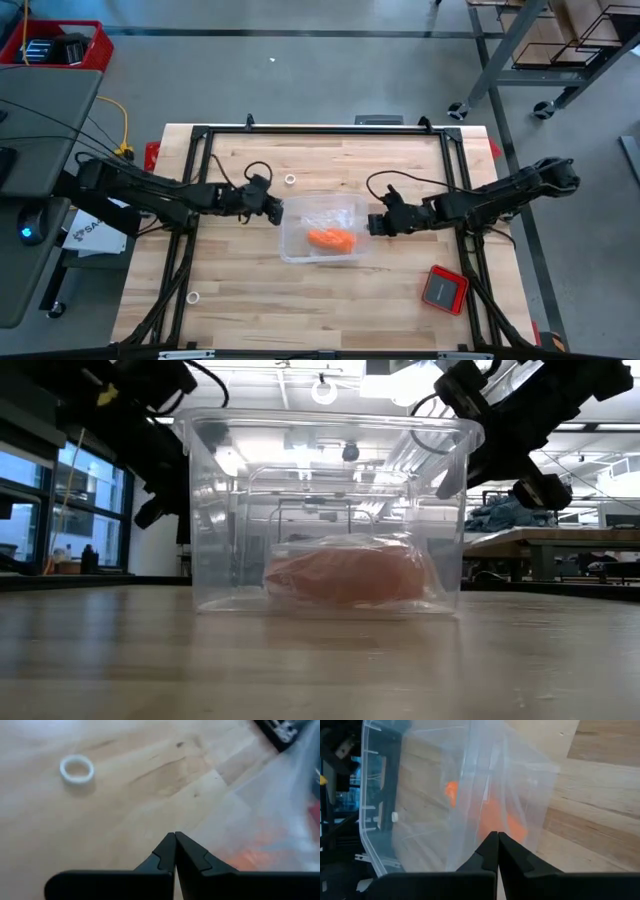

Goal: Roll bandage
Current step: Move the transparent bin to the center of the table

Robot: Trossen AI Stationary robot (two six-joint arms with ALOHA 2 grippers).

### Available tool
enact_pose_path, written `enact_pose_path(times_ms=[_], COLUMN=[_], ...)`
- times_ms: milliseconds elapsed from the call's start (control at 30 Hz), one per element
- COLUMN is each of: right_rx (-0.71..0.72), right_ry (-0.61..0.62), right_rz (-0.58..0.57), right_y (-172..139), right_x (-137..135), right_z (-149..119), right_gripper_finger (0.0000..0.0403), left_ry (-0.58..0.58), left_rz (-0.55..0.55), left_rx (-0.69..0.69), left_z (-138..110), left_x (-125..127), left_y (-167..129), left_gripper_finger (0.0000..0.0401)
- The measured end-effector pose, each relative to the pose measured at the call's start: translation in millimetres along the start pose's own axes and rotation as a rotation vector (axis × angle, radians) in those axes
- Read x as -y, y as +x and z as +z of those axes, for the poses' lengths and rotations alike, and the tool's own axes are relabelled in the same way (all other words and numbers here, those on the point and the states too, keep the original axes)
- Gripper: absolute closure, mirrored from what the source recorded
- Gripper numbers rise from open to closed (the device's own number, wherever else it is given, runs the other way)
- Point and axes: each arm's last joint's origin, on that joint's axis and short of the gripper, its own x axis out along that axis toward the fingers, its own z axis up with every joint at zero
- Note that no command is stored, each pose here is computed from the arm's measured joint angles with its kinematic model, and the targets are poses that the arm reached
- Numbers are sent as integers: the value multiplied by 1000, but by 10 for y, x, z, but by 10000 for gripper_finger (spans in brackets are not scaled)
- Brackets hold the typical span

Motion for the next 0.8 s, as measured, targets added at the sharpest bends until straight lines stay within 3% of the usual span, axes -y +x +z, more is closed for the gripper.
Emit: enact_pose_path(times_ms=[100, 267, 400, 533, 800], right_rx=[14, 19, -8, -45, -100], right_ry=[2, 14, 11, 15, 49], right_rz=[0, 8, 15, 17, 4], right_y=[0, 0, -11, -20, 72], right_x=[-1, -10, -17, -21, -6], right_z=[3, 5, -48, -161, -401], right_gripper_finger=[403, 403, 403, 403, 403], left_ry=[53, 87, 77, 54, 8], left_rz=[-20, 40, 9, -39, -59], left_rx=[6, -11, -122, -209, -174], left_z=[85, 135, 23, -191, -407], left_x=[-32, -184, -246, -193, 12], left_y=[-128, -441, -619, -640, -510], left_gripper_finger=[401, 401, 401, 401, 401])
